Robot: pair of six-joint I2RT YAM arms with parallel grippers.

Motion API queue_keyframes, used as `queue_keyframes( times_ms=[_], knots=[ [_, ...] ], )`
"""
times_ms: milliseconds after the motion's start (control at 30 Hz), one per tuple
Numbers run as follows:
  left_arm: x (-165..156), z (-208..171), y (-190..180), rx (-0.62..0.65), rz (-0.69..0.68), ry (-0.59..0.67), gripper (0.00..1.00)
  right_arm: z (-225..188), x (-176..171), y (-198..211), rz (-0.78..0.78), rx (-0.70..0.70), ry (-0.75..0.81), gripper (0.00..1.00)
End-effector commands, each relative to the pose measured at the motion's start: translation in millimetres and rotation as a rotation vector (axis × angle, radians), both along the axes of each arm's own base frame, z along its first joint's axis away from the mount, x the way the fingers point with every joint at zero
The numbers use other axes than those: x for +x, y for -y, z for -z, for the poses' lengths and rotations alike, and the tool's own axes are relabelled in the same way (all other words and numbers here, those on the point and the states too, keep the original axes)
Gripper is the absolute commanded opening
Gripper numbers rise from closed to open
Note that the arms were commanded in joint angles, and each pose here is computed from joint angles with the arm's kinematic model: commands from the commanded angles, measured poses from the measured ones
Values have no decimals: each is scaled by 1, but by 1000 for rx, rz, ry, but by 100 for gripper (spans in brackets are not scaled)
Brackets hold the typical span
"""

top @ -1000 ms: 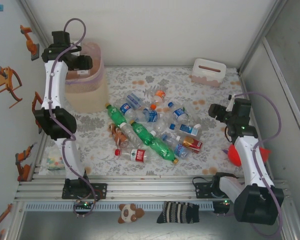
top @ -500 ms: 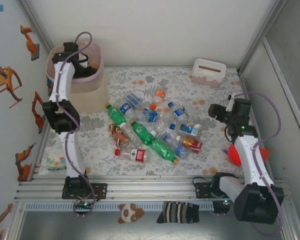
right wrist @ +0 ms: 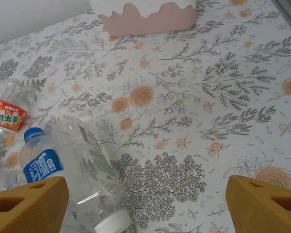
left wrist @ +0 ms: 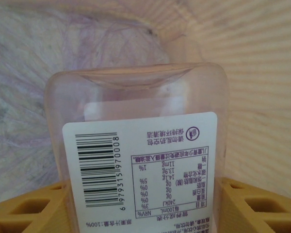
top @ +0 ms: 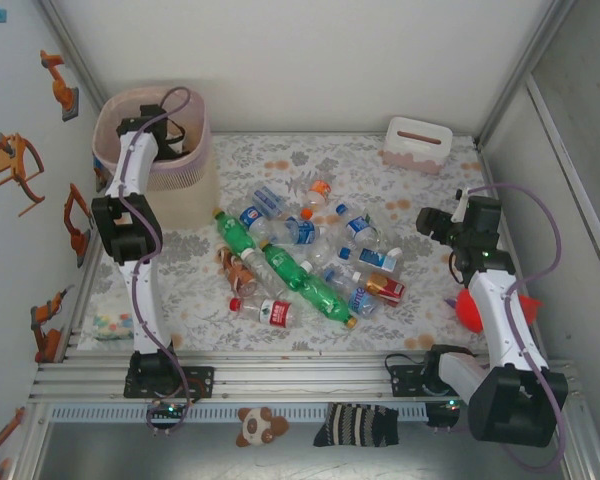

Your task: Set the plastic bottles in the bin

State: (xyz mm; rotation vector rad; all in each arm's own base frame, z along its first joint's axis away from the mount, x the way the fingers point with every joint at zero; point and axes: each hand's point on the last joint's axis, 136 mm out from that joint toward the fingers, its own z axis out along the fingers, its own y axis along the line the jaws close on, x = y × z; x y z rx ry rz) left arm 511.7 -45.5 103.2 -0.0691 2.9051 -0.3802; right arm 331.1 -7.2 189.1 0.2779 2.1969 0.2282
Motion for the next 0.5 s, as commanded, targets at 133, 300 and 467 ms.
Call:
queue_keyframes(
  times_ms=[133, 300, 467],
  knots=[
    [-9, -34, 11, -12, -29, 33, 72, -6, 4, -4, -22, -1, 25, 83],
    [-8, -51, 8, -1, -34, 74, 79, -8, 3, -4, -24, -1, 28, 83],
    [-8, -72, 6, 6, -35, 122, 80, -9, 2, -5, -25, 0, 32, 83]
  ],
)
